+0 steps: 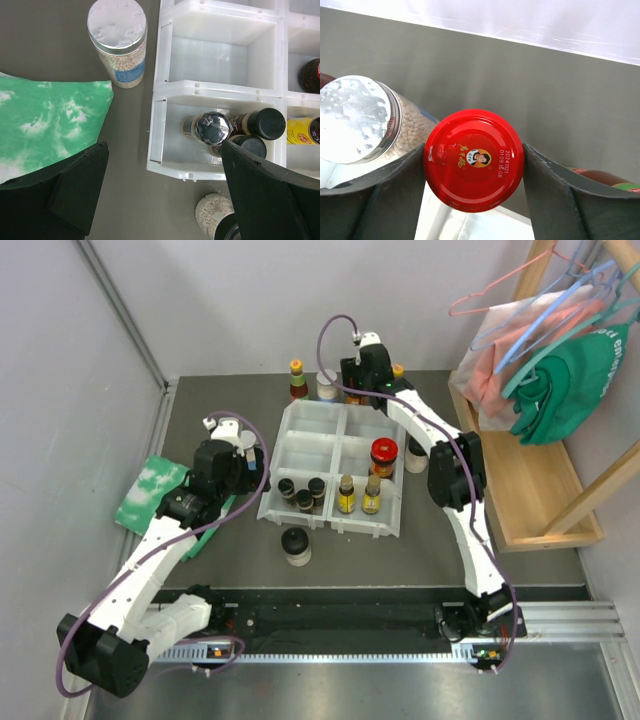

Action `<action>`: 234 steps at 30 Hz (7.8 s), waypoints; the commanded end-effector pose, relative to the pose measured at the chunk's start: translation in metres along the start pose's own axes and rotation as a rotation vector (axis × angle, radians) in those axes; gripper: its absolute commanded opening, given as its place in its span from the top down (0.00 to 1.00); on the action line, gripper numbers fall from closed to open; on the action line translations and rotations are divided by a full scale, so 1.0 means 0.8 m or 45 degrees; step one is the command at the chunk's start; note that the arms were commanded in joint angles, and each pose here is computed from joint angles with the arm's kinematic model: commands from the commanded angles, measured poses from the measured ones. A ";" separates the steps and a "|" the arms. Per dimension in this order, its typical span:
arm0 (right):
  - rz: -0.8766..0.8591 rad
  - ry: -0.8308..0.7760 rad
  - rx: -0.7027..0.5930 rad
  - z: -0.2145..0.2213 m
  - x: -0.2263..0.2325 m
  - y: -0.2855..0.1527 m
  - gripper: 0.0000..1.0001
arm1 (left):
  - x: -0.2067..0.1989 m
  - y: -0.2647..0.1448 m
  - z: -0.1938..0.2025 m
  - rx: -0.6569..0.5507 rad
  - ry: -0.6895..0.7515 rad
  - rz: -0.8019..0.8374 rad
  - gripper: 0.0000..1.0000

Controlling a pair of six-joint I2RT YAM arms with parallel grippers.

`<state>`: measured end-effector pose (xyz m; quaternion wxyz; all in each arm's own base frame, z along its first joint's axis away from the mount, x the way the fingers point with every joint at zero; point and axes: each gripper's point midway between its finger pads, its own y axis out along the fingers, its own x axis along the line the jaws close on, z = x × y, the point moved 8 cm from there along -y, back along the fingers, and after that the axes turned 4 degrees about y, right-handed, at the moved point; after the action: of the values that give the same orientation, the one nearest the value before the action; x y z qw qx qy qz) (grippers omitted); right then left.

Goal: Organize the condiment bottles
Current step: Pick up the bottle from the corner of the board, then place the bottle in the storage box, then place the bottle at the center of the board, then place the bottle in the storage box.

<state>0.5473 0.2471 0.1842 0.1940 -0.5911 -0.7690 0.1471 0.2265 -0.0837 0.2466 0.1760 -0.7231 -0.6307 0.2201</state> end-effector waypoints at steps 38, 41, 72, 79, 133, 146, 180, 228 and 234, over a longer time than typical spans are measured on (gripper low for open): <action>-0.015 0.111 -0.333 -0.139 0.038 -0.163 1.00 | -0.003 -0.001 -0.007 -0.074 -0.027 0.043 0.01; 0.019 0.091 -0.314 -0.129 0.039 -0.175 1.00 | -0.002 0.000 -0.006 -0.068 -0.030 0.035 0.01; -0.077 -0.009 -0.090 -0.042 0.075 -0.297 1.00 | -0.001 -0.004 -0.007 -0.067 -0.031 0.021 0.01; -0.063 -0.043 -0.028 -0.012 0.083 -0.300 1.00 | 0.001 -0.005 -0.008 -0.067 -0.027 0.007 0.01; 0.064 -0.087 0.177 0.043 0.092 -0.224 0.17 | 0.008 -0.004 -0.008 -0.066 -0.039 -0.073 0.01; 0.011 -0.034 0.109 0.005 0.067 -0.328 0.06 | 0.014 0.006 -0.033 -0.101 -0.079 -0.225 0.01; -0.054 0.166 0.224 0.086 0.010 -0.456 0.01 | 0.028 0.158 -0.056 0.246 -0.291 -0.421 0.33; 0.004 0.153 0.215 0.088 0.004 -0.455 0.01 | -0.101 0.119 -0.139 0.000 -0.002 0.242 1.00; 0.023 0.153 0.219 0.091 0.001 -0.456 0.01 | -0.139 0.136 -0.116 0.065 0.089 0.253 1.00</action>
<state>0.2029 0.1555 0.2738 0.2953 -0.5798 -0.7322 0.2013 0.3437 -0.1833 0.2513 0.2348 -0.7567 -0.5441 0.2761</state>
